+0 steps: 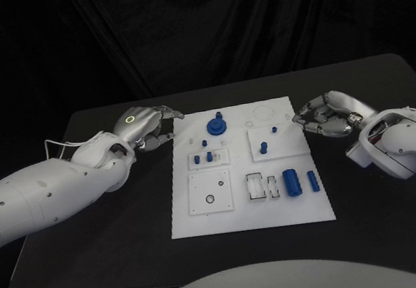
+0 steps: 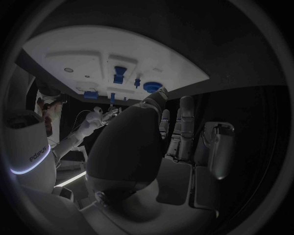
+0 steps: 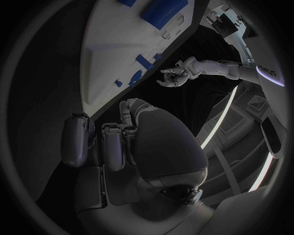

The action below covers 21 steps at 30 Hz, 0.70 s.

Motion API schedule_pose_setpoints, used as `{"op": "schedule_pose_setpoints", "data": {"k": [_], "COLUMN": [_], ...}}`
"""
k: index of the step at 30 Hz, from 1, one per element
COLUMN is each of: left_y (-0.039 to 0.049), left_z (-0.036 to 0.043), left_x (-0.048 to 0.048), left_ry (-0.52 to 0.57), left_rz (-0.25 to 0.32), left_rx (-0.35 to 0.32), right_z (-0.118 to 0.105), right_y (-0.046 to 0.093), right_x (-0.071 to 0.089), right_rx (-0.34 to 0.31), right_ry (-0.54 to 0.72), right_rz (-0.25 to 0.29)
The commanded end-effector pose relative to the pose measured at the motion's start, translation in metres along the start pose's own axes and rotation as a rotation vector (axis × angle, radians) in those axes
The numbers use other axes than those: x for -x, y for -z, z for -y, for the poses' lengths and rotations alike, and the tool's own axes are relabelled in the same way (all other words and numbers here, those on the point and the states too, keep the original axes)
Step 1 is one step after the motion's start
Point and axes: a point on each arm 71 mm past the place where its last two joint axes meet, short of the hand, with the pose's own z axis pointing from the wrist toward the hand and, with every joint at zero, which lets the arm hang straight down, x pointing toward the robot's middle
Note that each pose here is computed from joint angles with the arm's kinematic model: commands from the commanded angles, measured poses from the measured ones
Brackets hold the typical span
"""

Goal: Assemble the parts on the task board

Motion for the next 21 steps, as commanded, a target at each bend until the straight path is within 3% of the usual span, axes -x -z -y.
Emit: {"op": "schedule_pose_setpoints", "data": {"k": [1,5,8,9,13,16,21], "left_y": [0.0134,0.0330,0.0424,0.0434,0.0474,0.0471,0.0476], "left_z": [0.0031,0.0035,0.0053,0.0057,0.0104,0.0180,0.0316], "left_x": [0.0162,0.0269,0.0322,0.0327,0.0353,0.0362,0.0352], "left_ry": [0.169,0.393,0.598,0.635,0.961,1.159,1.332], "left_rz": [0.163,0.201,0.219,0.220,0.230,0.227,0.213], "left_rx": [-0.040,-0.043,-0.045,-0.046,-0.060,-0.099,-0.150], "right_z": [-0.011,-0.029,-0.039,-0.041,-0.051,-0.056,-0.056], "right_y": [-0.005,-0.013,-0.020,-0.021,-0.028,-0.033,-0.035], "right_x": [0.014,0.026,0.029,0.030,0.029,0.026,0.014], "right_rx": [0.014,0.007,-0.013,-0.015,-0.024,-0.016,-0.014], "right_ry": [0.058,0.154,0.265,0.287,0.472,0.580,0.662], "right_rz": [0.028,-0.005,-0.048,-0.054,-0.082,-0.082,-0.088]}}
